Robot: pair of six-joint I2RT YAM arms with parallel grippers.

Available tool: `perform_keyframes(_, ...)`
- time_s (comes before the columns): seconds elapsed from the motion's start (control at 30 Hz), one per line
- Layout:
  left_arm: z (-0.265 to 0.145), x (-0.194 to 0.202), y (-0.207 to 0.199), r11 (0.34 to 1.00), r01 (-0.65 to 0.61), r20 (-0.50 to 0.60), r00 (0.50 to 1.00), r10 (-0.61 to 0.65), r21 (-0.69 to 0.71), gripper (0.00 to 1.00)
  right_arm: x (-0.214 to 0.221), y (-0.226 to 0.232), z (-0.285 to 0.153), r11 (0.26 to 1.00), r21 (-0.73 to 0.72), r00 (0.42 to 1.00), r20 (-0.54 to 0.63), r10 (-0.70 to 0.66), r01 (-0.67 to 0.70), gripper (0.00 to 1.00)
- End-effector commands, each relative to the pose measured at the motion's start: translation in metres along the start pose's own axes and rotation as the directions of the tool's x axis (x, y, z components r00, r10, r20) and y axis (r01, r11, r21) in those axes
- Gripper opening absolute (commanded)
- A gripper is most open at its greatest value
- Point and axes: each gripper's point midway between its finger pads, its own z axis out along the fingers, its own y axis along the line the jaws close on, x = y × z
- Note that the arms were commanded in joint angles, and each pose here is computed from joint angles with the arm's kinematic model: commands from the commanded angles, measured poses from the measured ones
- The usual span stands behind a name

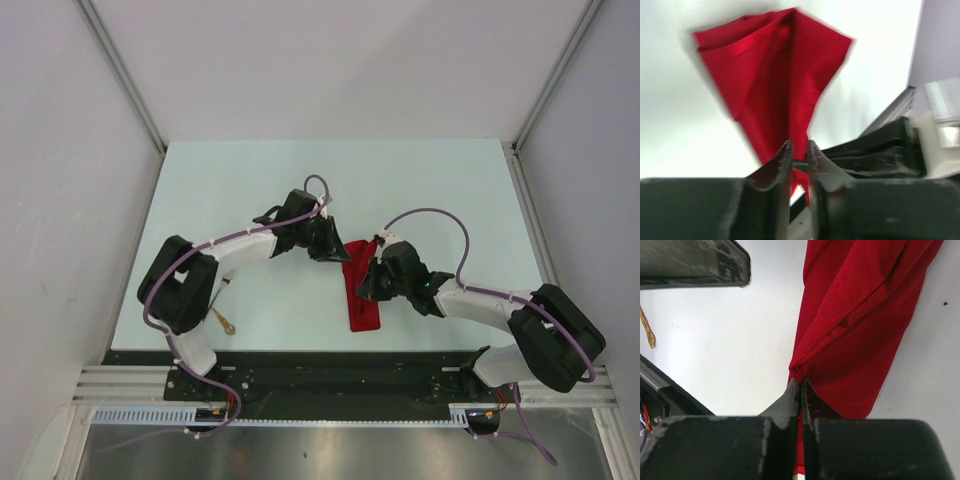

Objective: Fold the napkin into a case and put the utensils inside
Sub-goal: Fold the 2/3-rectangle-folded napkin at the center of the board.

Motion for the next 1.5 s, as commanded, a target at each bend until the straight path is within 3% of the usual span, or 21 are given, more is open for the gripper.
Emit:
perform_keyframes(0.0, 0.011, 0.021, 0.026, 0.999, 0.041, -0.030, 0.999, -0.041, -0.020, 0.17, -0.002, 0.010, 0.003, 0.998, -0.035, 0.999, 0.017, -0.042, 0.042, 0.00)
perform_keyframes(0.33, 0.037, 0.044, 0.035, 0.998, 0.041, -0.060, 0.997, -0.044, -0.051, 0.09, 0.016, 0.009, 0.008, 0.997, -0.039, 0.998, -0.022, -0.066, 0.065, 0.00)
perform_keyframes(0.53, 0.025, 0.039, 0.032, 0.998, 0.025, -0.010, 1.000, -0.026, -0.052, 0.08, 0.016, 0.005, 0.017, 0.995, -0.049, 0.996, -0.018, -0.084, 0.083, 0.00)
perform_keyframes(0.63, 0.015, 0.035, 0.028, 0.999, 0.020, 0.025, 1.000, -0.019, -0.047, 0.20, 0.021, 0.002, 0.022, 0.996, -0.058, 0.997, -0.027, -0.074, 0.073, 0.00)
perform_keyframes(0.77, 0.007, 0.029, 0.017, 1.000, -0.017, 0.052, 0.998, 0.018, -0.019, 0.52, 0.025, -0.001, 0.023, 0.995, -0.073, 0.997, -0.017, -0.072, 0.071, 0.00)
perform_keyframes(0.87, 0.011, 0.026, 0.013, 0.998, -0.059, 0.029, 0.998, 0.059, -0.009, 0.64, 0.027, 0.000, 0.021, 0.992, -0.095, 0.997, -0.002, -0.082, 0.081, 0.01)
perform_keyframes(1.23, 0.030, 0.017, -0.001, 0.992, -0.116, -0.010, 0.993, 0.116, -0.043, 0.69, 0.030, 0.005, 0.016, 0.984, -0.151, 0.996, 0.020, -0.090, 0.092, 0.00)
perform_keyframes(1.47, 0.043, 0.018, 0.019, 0.986, -0.091, -0.044, 0.995, 0.085, -0.136, 0.58, 0.031, 0.002, 0.011, 0.985, -0.149, 0.996, 0.034, -0.085, 0.089, 0.04)
